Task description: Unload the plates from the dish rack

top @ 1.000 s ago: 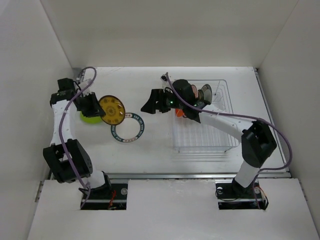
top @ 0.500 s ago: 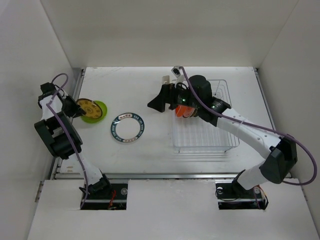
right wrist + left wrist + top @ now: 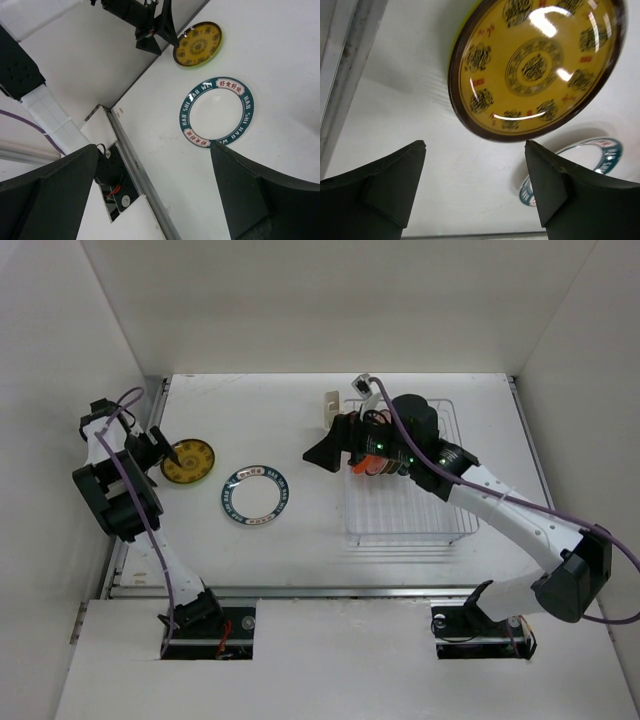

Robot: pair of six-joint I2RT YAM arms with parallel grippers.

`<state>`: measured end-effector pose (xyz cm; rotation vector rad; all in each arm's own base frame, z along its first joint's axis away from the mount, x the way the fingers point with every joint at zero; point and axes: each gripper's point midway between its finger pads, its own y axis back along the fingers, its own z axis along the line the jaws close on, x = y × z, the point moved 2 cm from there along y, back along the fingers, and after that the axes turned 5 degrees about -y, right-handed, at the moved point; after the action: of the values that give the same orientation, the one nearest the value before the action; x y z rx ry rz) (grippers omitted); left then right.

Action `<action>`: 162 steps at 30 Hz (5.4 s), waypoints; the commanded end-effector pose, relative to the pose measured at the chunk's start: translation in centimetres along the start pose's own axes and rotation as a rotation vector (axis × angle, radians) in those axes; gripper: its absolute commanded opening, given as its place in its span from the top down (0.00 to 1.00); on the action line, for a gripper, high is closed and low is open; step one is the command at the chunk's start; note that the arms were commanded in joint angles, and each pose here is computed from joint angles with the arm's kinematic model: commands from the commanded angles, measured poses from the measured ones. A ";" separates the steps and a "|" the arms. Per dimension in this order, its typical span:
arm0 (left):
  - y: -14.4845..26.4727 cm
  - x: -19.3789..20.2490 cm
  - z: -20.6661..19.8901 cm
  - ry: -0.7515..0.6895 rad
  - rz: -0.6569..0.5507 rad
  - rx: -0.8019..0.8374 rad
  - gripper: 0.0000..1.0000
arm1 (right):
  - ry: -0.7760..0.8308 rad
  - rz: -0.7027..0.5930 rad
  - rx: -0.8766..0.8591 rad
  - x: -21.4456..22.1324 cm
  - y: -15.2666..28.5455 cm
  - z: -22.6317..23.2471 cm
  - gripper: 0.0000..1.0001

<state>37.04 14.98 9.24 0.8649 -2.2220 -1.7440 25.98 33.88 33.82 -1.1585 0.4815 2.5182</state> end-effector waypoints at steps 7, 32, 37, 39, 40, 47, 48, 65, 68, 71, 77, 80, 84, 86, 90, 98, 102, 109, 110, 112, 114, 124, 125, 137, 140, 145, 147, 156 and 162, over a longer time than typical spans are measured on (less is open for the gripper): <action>5.2 1.1 -0.7 -0.218 -0.011 -0.166 0.19 | -0.076 -0.113 0.433 -3.1 3.7 -3.7 0.00; 13.8 11.5 -2.3 -0.663 -0.185 -0.181 0.17 | -0.299 -0.079 1.257 -1.4 13.4 -29.0 0.61; 14.7 12.2 -2.6 -0.677 -0.226 -0.180 0.16 | -0.288 -0.083 1.300 -2.1 14.1 -28.9 1.00; 14.9 12.6 -2.7 -0.678 -0.224 -0.171 0.16 | -0.265 -0.100 1.286 -3.2 14.8 -27.5 1.00; 15.1 12.9 -2.7 -0.676 -0.211 -0.170 0.16 | -0.242 -0.123 1.319 -4.1 15.7 -27.0 1.00; 15.5 13.3 -3.0 -0.677 -0.201 -0.149 0.16 | -0.087 -0.359 1.492 -11.8 22.9 -18.5 1.00; 15.8 13.1 -3.1 -0.678 -0.210 -0.150 0.16 | -0.073 -0.401 1.492 -13.0 23.8 -16.7 1.00; 16.1 13.3 -3.8 -0.593 -0.244 -0.127 0.16 | -0.102 0.095 0.087 -1.7 -7.6 -1.3 1.00; 16.2 13.2 -3.5 -0.590 -0.244 -0.149 0.16 | -0.177 0.203 0.060 1.5 -11.6 -3.0 1.00; 16.0 13.3 -3.2 -0.587 -0.235 -0.160 0.16 | -0.244 0.263 0.066 4.2 -14.9 -4.9 1.00; 15.5 13.5 -3.1 -0.584 -0.216 -0.159 0.16 | -0.324 0.332 0.148 8.9 -17.4 -8.8 0.80; 15.3 13.3 -2.8 -0.591 -0.206 -0.170 0.16 | -0.346 0.367 0.238 10.9 -17.3 -10.9 0.44; 15.3 13.3 -2.8 -0.591 -0.206 -0.170 0.16 | -0.302 0.446 0.346 13.2 -16.8 -12.4 0.12; 15.3 13.4 -3.0 -0.592 -0.206 -0.159 0.16 | -0.251 0.444 0.429 12.8 -16.9 -12.9 0.07; 15.3 13.4 -3.1 -0.593 -0.206 -0.150 0.16 | -0.185 0.539 0.595 15.7 -16.1 -14.2 0.07; 15.5 13.7 -3.1 -0.593 -0.206 -0.150 0.16 | -0.112 0.530 0.652 15.4 -15.8 -13.6 0.07; 15.5 13.7 -3.1 -0.603 -0.206 -0.151 0.16 | -0.070 0.417 0.676 10.9 -13.5 -11.5 0.06; 15.7 13.7 -3.1 -0.604 -0.215 -0.151 0.16 | -0.027 0.015 0.785 -1.2 -2.3 -7.1 0.00; 15.7 13.7 -3.1 -0.604 -0.215 -0.151 0.16 | -0.038 -0.042 0.868 -2.8 -0.1 -8.8 0.00; 15.7 13.7 -3.1 -0.604 -0.215 -0.151 0.16 | -0.057 -0.083 0.967 -3.6 4.0 -10.4 0.00; 15.7 13.7 -3.1 -0.604 -0.215 -0.151 0.16 | -0.090 -0.115 1.103 -3.8 7.5 -14.2 0.04; 15.9 14.0 -3.2 -0.605 -0.215 -0.141 0.16 | -0.202 -0.100 1.323 -2.7 12.7 -23.8 0.48; 15.9 14.0 -3.2 -0.605 -0.215 -0.141 0.16 | -0.209 -0.108 1.331 -2.8 12.7 -24.4 0.48; 15.7 14.1 -3.0 -0.612 -0.205 -0.152 0.16 | -0.269 -0.061 1.328 -0.6 10.8 -28.4 0.56; 15.5 14.1 -2.9 -0.610 -0.196 -0.151 0.16 | -0.281 -0.012 1.335 0.9 10.5 -29.7 0.56; 15.7 13.9 -2.9 -0.611 -0.205 -0.161 0.16 | -0.305 -0.006 1.329 1.7 10.0 -30.8 0.70; 15.7 14.1 -2.8 -0.609 -0.194 -0.161 0.16 | -0.306 -0.028 1.336 1.2 10.5 -30.3 0.83; 15.7 14.0 -3.2 -0.611 -0.194 -0.141 0.16 | -0.164 -0.300 1.470 -7.8 17.3 -23.7 1.00; 16.2 14.1 -3.9 -0.618 -0.212 -0.102 0.16 | -0.007 -0.391 1.637 -11.3 22.1 -17.3 1.00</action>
<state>22.24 7.01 21.15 0.5740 -2.3577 -2.4745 38.42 7.09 29.76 -0.3681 1.6119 1.2403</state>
